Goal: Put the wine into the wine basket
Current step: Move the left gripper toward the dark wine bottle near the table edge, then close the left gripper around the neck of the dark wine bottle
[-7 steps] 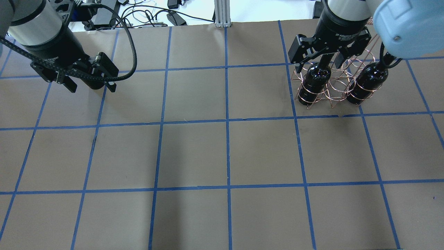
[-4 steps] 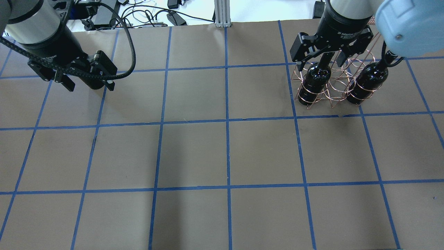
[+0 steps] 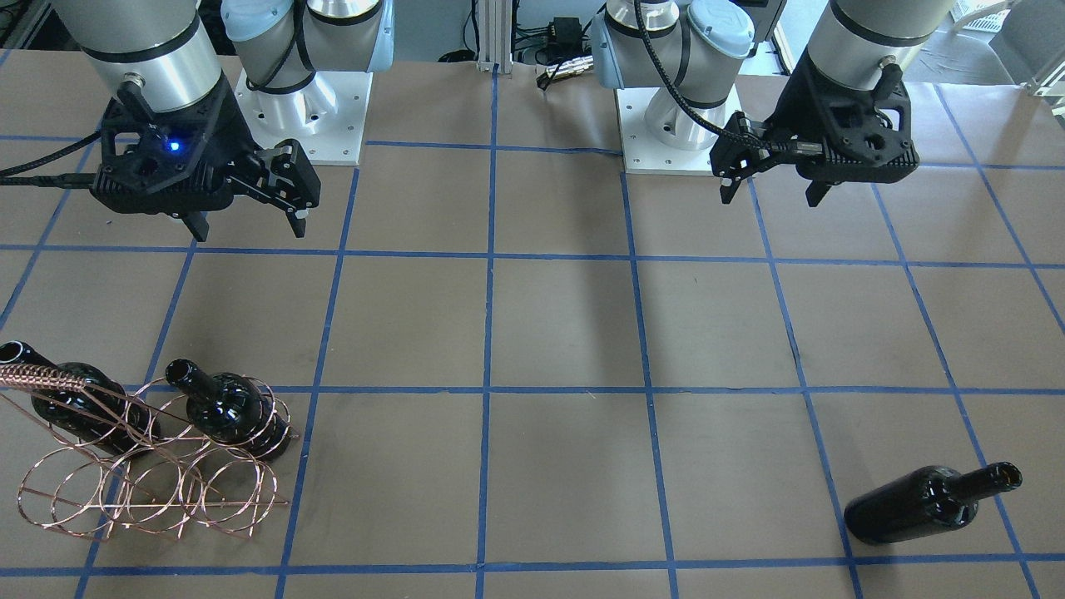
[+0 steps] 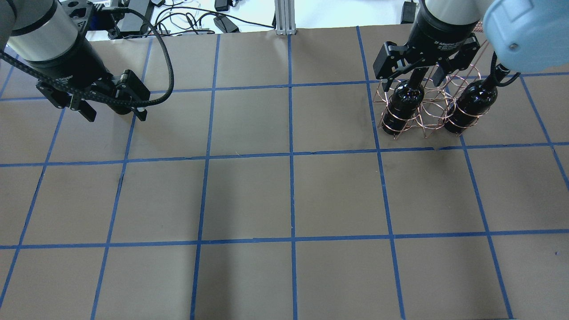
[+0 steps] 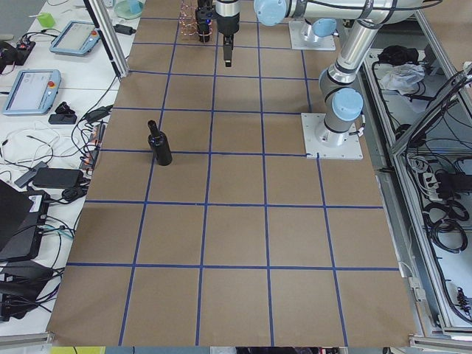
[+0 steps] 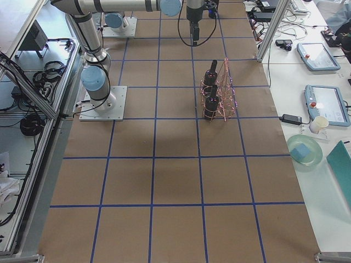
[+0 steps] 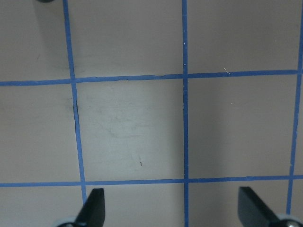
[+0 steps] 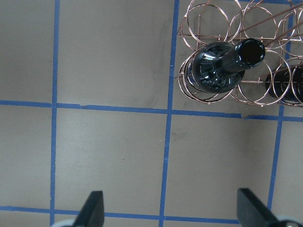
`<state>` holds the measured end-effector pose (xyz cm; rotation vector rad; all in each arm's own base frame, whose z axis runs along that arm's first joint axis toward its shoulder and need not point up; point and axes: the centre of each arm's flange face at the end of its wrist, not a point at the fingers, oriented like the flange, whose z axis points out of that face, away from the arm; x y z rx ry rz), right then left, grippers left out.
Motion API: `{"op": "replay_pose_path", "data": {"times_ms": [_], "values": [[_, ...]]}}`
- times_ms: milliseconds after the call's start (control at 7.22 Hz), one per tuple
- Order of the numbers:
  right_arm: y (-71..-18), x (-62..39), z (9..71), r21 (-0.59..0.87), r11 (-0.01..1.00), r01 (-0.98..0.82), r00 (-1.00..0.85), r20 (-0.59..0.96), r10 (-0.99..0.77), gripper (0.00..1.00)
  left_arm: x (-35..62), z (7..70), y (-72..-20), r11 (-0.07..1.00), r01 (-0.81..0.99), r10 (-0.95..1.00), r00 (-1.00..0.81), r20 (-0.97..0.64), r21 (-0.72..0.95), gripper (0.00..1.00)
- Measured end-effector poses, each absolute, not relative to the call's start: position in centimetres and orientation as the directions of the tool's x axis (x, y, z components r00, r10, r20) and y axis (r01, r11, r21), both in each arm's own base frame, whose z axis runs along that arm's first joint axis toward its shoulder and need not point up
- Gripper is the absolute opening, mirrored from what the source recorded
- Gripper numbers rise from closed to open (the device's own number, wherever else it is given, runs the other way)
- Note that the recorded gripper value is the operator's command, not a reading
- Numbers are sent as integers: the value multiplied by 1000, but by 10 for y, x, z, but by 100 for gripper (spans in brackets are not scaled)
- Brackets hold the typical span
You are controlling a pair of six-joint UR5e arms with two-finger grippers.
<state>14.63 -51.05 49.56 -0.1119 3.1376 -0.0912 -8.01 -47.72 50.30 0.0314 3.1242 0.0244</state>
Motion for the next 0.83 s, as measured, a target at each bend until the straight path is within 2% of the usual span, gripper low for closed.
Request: {"op": "replay_pose_path", "data": {"times_ms": [554, 831], "values": [[-510, 147, 495, -55, 996, -71, -997, -2, -71, 100, 13, 504, -495, 997, -73, -73, -997, 14, -2, 100], [-510, 147, 495, -53, 996, -70, -998, -3, -70, 100, 47, 508, -517, 998, -47, -46, -999, 19, -36, 100]]}}
